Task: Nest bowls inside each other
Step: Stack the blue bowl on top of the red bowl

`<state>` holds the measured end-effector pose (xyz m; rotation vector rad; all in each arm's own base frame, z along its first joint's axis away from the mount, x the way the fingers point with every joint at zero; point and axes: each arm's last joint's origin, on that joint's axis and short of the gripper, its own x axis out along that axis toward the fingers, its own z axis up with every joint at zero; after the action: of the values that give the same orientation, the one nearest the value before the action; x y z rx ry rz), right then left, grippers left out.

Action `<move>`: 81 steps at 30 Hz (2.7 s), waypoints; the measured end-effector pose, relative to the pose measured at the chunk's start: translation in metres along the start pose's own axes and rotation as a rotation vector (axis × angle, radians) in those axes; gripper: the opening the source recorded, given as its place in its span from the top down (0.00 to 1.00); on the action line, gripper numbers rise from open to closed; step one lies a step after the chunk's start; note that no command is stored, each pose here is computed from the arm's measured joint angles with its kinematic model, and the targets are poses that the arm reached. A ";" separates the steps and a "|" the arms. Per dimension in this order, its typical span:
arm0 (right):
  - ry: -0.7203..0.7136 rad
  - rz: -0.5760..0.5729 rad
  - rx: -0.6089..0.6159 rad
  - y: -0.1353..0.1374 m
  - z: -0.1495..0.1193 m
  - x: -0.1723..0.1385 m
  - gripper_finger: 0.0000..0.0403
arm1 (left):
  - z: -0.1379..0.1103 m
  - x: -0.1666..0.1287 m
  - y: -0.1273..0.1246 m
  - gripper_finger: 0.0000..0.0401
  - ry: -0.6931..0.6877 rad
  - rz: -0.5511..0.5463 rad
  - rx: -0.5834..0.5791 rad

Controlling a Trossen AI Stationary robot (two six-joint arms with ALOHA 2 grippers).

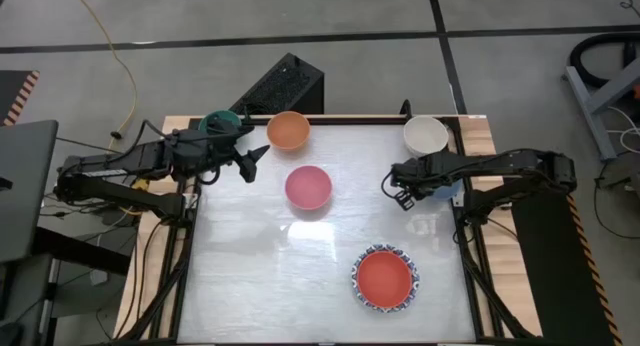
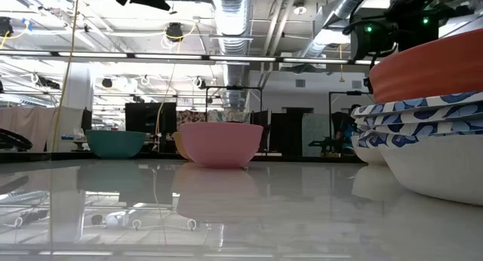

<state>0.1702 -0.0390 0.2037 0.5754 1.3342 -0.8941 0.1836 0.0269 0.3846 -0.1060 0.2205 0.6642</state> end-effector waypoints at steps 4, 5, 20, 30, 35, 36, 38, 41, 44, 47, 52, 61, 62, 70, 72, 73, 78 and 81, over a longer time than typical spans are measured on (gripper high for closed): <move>-0.046 0.065 -0.015 0.010 0.003 -0.019 0.98 | 0.000 0.000 0.000 0.21 0.003 0.002 -0.005; -0.065 0.085 -0.034 0.013 0.004 -0.026 0.98 | 0.000 0.000 0.000 0.21 0.002 0.001 -0.005; -0.443 0.418 -1.363 0.069 -0.049 -0.141 0.98 | 0.000 0.000 0.000 0.21 0.003 0.003 -0.005; -0.573 0.547 -1.590 0.091 -0.110 -0.175 0.98 | 0.000 0.000 0.001 0.21 -0.001 0.035 -0.002; -0.522 0.538 -1.658 0.113 -0.127 -0.181 0.98 | 0.000 0.000 0.002 0.21 -0.010 0.075 -0.002; -0.503 0.519 -1.677 0.116 -0.130 -0.180 0.98 | 0.000 0.000 0.002 0.21 -0.010 0.076 -0.002; -0.460 0.477 -1.712 0.123 -0.136 -0.179 0.98 | 0.000 0.000 0.002 0.21 -0.010 0.077 -0.003; -0.412 0.437 -1.742 0.130 -0.143 -0.176 0.98 | 0.000 0.000 0.002 0.21 -0.010 0.077 -0.011; -0.379 0.422 -1.730 0.138 -0.153 -0.171 0.98 | 0.000 0.000 0.002 0.21 -0.011 0.077 -0.011; -0.356 0.405 -1.741 0.143 -0.163 -0.165 0.98 | 0.000 0.000 0.002 0.21 -0.010 0.077 -0.011; -0.317 0.382 -1.732 0.151 -0.177 -0.157 0.98 | 0.000 0.000 0.002 0.21 -0.009 0.078 -0.011; -0.321 0.364 -1.732 0.168 -0.183 -0.145 0.98 | -0.002 0.000 0.003 0.21 0.004 0.080 -0.003; -0.322 0.357 -1.731 0.169 -0.182 -0.144 0.98 | -0.002 0.000 0.003 0.21 0.005 0.080 -0.003; -0.336 0.385 -1.691 0.172 -0.181 -0.144 0.96 | -0.002 0.000 0.003 0.21 0.005 0.080 -0.003; -0.337 0.397 -1.686 0.173 -0.182 -0.145 0.94 | -0.002 0.000 0.003 0.21 0.005 0.080 -0.003; -0.331 0.404 -1.676 0.173 -0.182 -0.145 0.92 | -0.002 0.000 0.003 0.21 0.005 0.080 -0.003; -0.300 0.419 -1.581 0.173 -0.182 -0.145 0.85 | -0.002 0.000 0.003 0.21 0.005 0.080 -0.003; -0.291 0.422 -1.546 0.173 -0.182 -0.145 0.82 | -0.002 0.000 0.003 0.21 0.005 0.080 -0.002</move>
<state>0.2078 0.2351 0.2902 -0.4754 1.1757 0.4900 0.1816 0.0287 0.3826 -0.1017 0.2301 0.7441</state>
